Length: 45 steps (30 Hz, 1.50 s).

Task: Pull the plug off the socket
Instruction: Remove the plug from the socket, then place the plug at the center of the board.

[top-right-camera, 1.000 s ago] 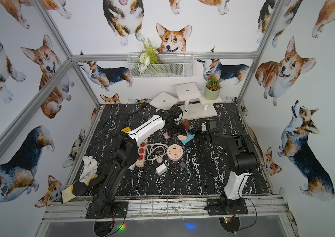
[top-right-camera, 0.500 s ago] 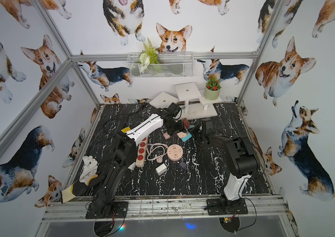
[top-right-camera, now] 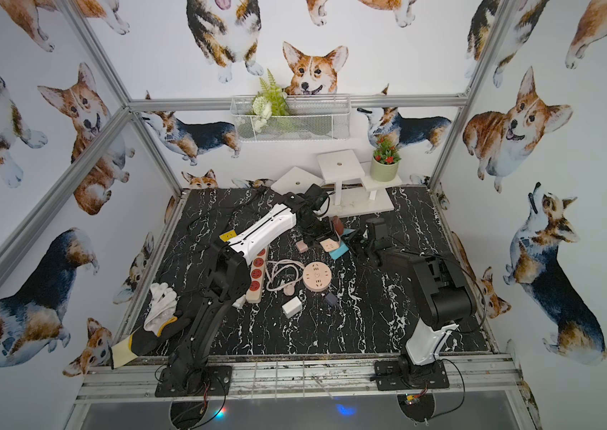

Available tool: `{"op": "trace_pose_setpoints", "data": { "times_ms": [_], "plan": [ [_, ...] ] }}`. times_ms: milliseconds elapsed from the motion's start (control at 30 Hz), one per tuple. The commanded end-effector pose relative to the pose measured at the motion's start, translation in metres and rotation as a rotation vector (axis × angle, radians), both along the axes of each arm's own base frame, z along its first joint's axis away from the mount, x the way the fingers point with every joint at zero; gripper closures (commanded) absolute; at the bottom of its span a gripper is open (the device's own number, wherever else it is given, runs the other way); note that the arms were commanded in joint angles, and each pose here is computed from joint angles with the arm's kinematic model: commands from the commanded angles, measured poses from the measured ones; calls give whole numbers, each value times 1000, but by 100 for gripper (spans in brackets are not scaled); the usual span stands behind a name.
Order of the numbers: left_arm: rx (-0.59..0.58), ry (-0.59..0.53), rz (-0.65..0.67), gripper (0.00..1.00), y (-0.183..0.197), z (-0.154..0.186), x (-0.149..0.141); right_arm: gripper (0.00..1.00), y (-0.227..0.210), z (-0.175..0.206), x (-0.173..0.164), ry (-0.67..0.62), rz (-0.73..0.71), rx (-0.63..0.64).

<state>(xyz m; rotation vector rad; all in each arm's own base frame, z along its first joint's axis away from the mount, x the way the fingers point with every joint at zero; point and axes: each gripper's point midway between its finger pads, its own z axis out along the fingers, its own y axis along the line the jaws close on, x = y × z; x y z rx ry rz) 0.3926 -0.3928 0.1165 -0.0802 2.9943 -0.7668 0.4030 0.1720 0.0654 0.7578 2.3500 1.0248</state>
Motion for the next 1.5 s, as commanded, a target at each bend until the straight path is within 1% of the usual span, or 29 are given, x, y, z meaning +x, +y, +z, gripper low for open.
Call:
{"op": "trace_pose_setpoints", "data": {
  "times_ms": [0, 100, 167, 267, 533, 633, 733, 867, 967, 1067, 1133, 1267, 1400, 1467],
  "plan": [
    [53, -104, -4, 100, 15, 13, 13, 100, -27, -51, -41, 203, 13, -185],
    [139, -172, -50, 100, 27, 16, 15, 100, -28, -52, -45, 215, 22, -201],
    [163, -183, -69, 100, 32, 18, 15, 100, -27, -50, -44, 208, 21, -191],
    [114, -165, -40, 100, 31, 20, 16, 100, -23, -47, -42, 199, 34, -170],
    [36, -209, 22, 100, 44, 49, 24, 100, -11, -38, -34, 181, 66, -113],
    [-2, -231, 64, 100, 58, 60, 30, 100, -9, -36, -33, 179, 71, -106],
    [-50, -251, 147, 100, 79, 64, 39, 100, -5, -34, -34, 178, 84, -84],
    [-52, -261, 250, 100, 113, 52, 53, 100, 4, -32, -35, 186, 113, -32],
    [-102, -244, 321, 100, 128, 40, 67, 100, 8, -26, -37, 183, 131, -5],
    [-145, -250, 377, 99, 139, 29, 81, 100, 9, -21, -40, 185, 148, -5],
    [-150, -252, 385, 97, 142, 23, 88, 100, 8, -19, -43, 190, 157, -10],
    [-172, -224, 372, 93, 136, 8, 98, 100, 8, -16, -48, 202, 182, -23],
    [-155, -192, 392, 90, 138, -10, 96, 100, 4, -14, -51, 212, 191, -56],
    [-153, -176, 403, 87, 139, -20, 93, 100, 2, -12, -52, 211, 193, -61]
  ]
}}
